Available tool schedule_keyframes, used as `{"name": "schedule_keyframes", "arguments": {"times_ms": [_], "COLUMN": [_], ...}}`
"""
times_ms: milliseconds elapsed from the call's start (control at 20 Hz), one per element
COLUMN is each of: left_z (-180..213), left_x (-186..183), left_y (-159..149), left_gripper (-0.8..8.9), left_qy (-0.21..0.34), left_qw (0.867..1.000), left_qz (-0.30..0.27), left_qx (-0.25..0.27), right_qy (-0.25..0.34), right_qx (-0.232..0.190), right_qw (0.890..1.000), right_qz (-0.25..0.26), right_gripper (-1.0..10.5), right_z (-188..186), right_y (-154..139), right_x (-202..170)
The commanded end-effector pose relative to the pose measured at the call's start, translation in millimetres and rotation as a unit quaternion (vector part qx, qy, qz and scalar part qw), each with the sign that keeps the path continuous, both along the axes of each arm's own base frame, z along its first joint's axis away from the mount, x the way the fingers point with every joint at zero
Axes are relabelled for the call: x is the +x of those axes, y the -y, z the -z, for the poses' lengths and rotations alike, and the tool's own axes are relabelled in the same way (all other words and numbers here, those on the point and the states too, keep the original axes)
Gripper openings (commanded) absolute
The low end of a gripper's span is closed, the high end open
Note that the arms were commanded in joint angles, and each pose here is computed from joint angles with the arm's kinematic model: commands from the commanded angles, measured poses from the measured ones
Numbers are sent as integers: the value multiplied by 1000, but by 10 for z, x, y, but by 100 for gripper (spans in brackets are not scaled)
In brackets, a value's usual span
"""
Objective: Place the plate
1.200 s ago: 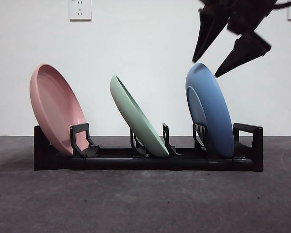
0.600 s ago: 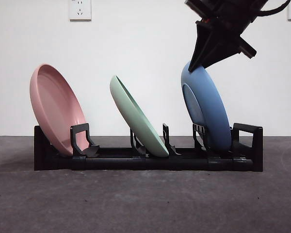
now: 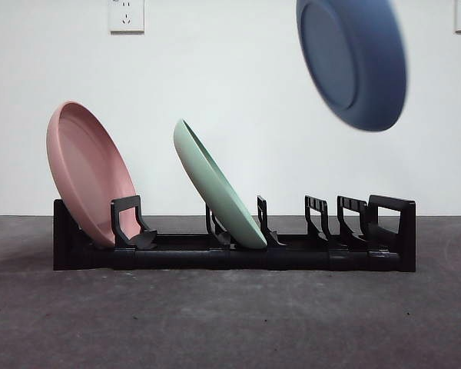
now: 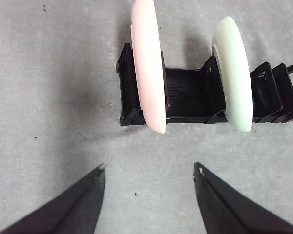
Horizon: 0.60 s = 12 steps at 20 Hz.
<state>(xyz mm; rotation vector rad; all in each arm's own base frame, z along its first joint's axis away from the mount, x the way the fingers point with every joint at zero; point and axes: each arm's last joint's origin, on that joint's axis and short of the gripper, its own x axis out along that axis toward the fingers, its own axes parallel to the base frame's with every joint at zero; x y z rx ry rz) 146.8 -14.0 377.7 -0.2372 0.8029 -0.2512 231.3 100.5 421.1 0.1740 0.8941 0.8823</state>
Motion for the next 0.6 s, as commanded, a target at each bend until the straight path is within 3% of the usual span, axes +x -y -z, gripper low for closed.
{"name": "schedule_keyframes", "arguments": {"times_ms": [50, 250, 450, 600], "left_z": [-62, -61, -63, -65], "left_x": [7, 8, 9, 12], "left_y": [1, 1, 1, 1], "left_gripper": [290, 289, 290, 290], "left_qy": [13, 12, 13, 15], "left_qw": [1000, 1000, 1000, 1000], "left_qz": [4, 4, 4, 4], "left_qx": [3, 2, 2, 2], "right_qy": [31, 56, 108, 139], "right_qx": [-7, -8, -88, -138], "right_qw": [999, 997, 989, 976], "right_qz": [-36, -61, -58, -94], "right_gripper": [9, 9, 9, 9], "right_z": [-44, 244, 617, 761], "right_y": [13, 90, 114, 25], "right_x": [-247, -773, -1239, -1456]}}
